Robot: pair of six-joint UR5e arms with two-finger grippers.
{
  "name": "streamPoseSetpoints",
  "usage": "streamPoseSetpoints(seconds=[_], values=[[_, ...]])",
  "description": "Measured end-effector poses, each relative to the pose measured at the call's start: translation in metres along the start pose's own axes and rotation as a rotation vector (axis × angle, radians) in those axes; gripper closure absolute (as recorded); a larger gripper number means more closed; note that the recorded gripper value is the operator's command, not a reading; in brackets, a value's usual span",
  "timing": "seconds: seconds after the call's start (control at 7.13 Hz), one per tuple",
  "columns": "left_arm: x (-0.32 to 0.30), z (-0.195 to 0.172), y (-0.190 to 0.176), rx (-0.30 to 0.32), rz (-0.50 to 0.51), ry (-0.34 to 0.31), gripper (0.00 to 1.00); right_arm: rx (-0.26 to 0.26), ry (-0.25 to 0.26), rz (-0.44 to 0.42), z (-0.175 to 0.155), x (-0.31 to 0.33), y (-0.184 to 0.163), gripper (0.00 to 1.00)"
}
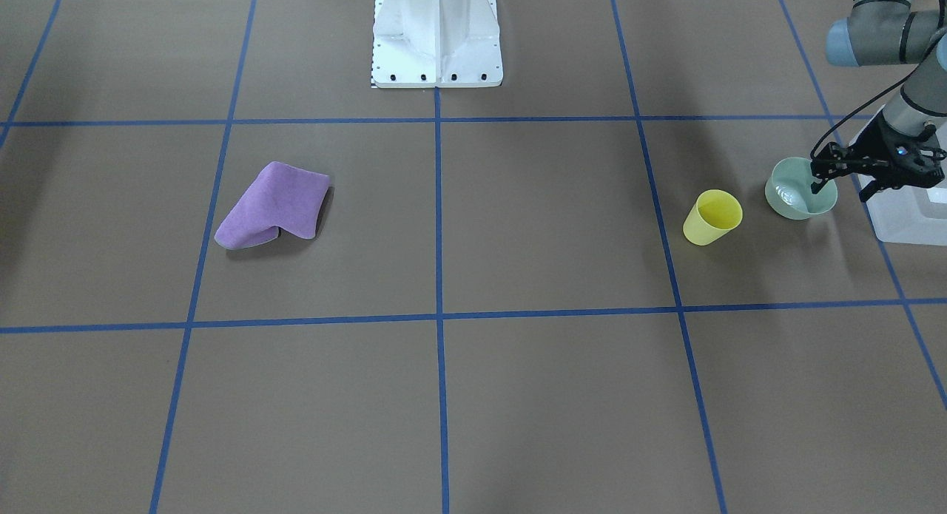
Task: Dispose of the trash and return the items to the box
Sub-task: 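Reach the left gripper to the pale green bowl and grasp its rim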
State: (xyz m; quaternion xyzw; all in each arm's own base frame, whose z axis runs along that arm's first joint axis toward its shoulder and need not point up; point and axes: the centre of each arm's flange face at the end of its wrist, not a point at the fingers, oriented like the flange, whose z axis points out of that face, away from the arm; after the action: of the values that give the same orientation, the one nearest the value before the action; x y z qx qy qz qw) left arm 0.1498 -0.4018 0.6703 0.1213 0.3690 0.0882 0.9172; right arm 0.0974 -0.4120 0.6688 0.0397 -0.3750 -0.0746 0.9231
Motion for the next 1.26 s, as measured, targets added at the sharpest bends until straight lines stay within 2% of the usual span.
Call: streamPoseSetpoints(seconds=[0.28,0.84,0.98,1.26], values=[[0.001,0.007,0.000,-0.006,-0.015,0.030,1.00,0.000,0.000,0.000,0.000,0.000,0.000,0.00],[0.005,0.006,0.000,-0.017,-0.003,0.055,1.00,-0.001,0.000,-0.001,0.000,0.000,0.000,0.00],[0.011,0.000,-0.001,-0.021,0.003,0.083,1.00,-0.001,0.001,-0.002,0.000,0.000,0.000,0.00],[0.018,-0.032,-0.007,-0.027,0.000,0.200,1.00,0.000,0.002,-0.005,0.000,-0.001,-0.001,0.00]])
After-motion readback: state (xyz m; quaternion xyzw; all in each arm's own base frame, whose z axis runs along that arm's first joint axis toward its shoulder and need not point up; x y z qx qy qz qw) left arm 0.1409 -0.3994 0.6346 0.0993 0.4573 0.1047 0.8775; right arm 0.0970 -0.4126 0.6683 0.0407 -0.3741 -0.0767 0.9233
